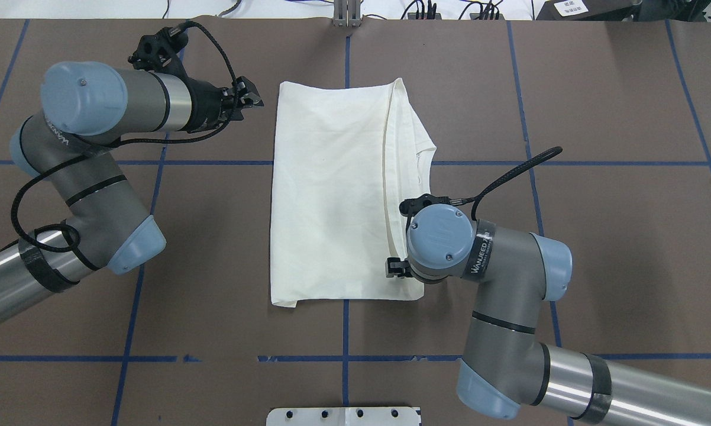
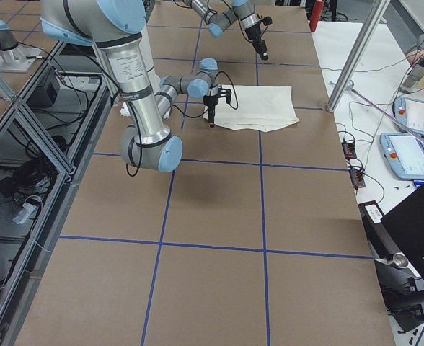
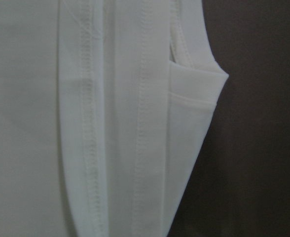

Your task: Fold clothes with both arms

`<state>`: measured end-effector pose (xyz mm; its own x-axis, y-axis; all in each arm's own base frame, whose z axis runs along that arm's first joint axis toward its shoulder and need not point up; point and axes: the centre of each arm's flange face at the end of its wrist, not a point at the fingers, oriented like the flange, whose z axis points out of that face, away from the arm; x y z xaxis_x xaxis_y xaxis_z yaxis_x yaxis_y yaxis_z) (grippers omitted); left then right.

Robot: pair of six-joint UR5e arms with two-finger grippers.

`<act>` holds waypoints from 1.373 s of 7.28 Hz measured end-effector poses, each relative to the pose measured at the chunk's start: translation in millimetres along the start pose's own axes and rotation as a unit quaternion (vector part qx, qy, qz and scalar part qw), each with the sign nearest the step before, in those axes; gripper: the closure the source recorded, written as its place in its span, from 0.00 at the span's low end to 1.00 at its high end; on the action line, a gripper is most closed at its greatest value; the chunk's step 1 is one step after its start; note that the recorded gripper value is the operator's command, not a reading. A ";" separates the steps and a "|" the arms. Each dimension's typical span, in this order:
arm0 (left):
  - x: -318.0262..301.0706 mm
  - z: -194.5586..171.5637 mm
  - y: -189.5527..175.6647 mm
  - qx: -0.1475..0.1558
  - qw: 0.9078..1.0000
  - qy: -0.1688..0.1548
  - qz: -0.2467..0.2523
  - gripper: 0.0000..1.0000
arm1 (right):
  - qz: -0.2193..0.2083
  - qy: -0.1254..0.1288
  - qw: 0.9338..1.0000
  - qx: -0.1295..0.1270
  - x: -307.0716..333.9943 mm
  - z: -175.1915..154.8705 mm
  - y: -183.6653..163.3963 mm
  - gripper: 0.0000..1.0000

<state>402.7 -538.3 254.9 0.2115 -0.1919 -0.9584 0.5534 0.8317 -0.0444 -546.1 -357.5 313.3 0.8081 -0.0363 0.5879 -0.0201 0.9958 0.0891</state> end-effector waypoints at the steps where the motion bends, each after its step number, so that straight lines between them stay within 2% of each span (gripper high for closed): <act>1: -0.2 0.1 0.0 0.000 1.000 0.000 0.000 0.46 | -0.017 0.011 1.000 0.003 30.5 0.2 -3.4 0.00; 3: 0.0 0.0 0.1 0.000 1.000 0.000 -0.001 0.46 | -0.031 0.015 0.999 0.006 56.4 -23.7 2.6 0.00; 4: -0.1 0.3 0.3 0.000 1.000 0.000 -0.004 0.46 | -0.010 0.004 1.000 0.008 42.0 -35.3 8.6 0.00; 5: -0.4 0.7 0.6 -0.001 1.000 -0.001 -0.006 0.46 | 0.036 -0.012 0.999 0.011 21.8 -43.2 18.5 0.04; 6: -1.2 1.3 0.7 -0.001 1.000 -0.002 -0.007 0.46 | 0.101 -0.040 0.994 0.018 3.7 -46.3 29.1 0.12; 7: -2.1 1.9 0.7 -0.001 1.000 -0.003 -0.007 0.46 | 0.170 -0.078 0.982 0.025 -11.1 -44.1 38.1 0.21; 8: -3.1 3.0 0.5 -0.001 1.000 -0.004 -0.007 0.46 | 0.240 -0.113 0.964 0.030 -21.7 -37.4 43.8 0.23; 9: -4.3 4.2 0.3 -0.001 1.000 -0.005 -0.008 0.46 | 0.292 -0.135 0.946 0.033 -27.6 -30.9 47.0 0.26; 10: -5.1 5.1 0.1 0.000 1.000 -0.007 -0.008 0.46 | 0.317 -0.145 0.937 0.033 -28.9 -27.8 48.2 0.26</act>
<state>405.8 -539.8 261.2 0.2133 -0.2116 -0.9538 0.5560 0.8290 -0.0596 -554.0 -306.1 278.3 0.4289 0.5291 0.7322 -0.4859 0.8184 -0.3068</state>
